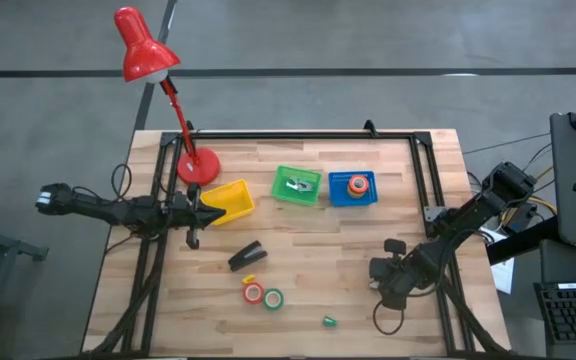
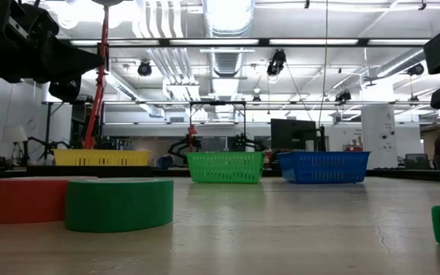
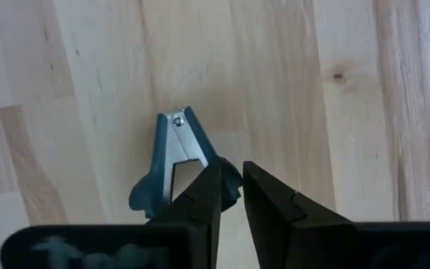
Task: Pick and place Stapler, Stapler remover, tape
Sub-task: Put the dark blue staple remover in the green basket
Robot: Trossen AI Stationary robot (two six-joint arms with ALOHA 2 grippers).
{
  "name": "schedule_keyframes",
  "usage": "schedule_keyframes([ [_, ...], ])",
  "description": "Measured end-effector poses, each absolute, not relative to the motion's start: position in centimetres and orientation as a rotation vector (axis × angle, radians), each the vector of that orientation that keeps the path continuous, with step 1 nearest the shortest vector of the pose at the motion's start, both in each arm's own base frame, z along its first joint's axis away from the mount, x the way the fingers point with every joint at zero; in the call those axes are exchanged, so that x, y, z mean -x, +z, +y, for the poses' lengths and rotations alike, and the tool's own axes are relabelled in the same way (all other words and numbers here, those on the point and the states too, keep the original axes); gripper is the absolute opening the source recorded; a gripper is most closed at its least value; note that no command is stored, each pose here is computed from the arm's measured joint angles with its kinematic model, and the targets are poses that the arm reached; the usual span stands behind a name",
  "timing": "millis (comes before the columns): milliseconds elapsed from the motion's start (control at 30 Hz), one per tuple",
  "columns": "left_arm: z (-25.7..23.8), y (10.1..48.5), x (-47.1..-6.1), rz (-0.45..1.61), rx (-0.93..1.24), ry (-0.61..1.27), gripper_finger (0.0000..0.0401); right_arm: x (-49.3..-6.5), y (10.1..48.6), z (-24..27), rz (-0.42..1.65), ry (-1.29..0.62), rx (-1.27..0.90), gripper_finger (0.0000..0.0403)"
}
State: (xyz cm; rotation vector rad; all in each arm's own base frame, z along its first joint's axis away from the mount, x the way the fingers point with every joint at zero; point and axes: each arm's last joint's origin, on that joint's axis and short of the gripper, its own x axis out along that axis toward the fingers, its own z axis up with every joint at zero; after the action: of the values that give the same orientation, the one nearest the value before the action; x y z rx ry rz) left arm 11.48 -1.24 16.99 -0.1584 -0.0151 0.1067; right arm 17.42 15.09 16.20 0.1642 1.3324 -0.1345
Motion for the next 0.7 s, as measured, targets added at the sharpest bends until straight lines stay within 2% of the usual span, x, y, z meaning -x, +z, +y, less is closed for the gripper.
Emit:
schedule_keyframes([
  [400,-1.24,16.98,-11.48,-0.015,0.158,0.107,0.0010,-17.36,15.95,15.02,1.331,-0.137,-0.174,0.0012],
  [700,-1.24,16.99,-11.48,-0.015,0.158,0.106,0.0010,-17.90,16.74,15.07,1.238,-0.163,-0.129,0.0008],
])
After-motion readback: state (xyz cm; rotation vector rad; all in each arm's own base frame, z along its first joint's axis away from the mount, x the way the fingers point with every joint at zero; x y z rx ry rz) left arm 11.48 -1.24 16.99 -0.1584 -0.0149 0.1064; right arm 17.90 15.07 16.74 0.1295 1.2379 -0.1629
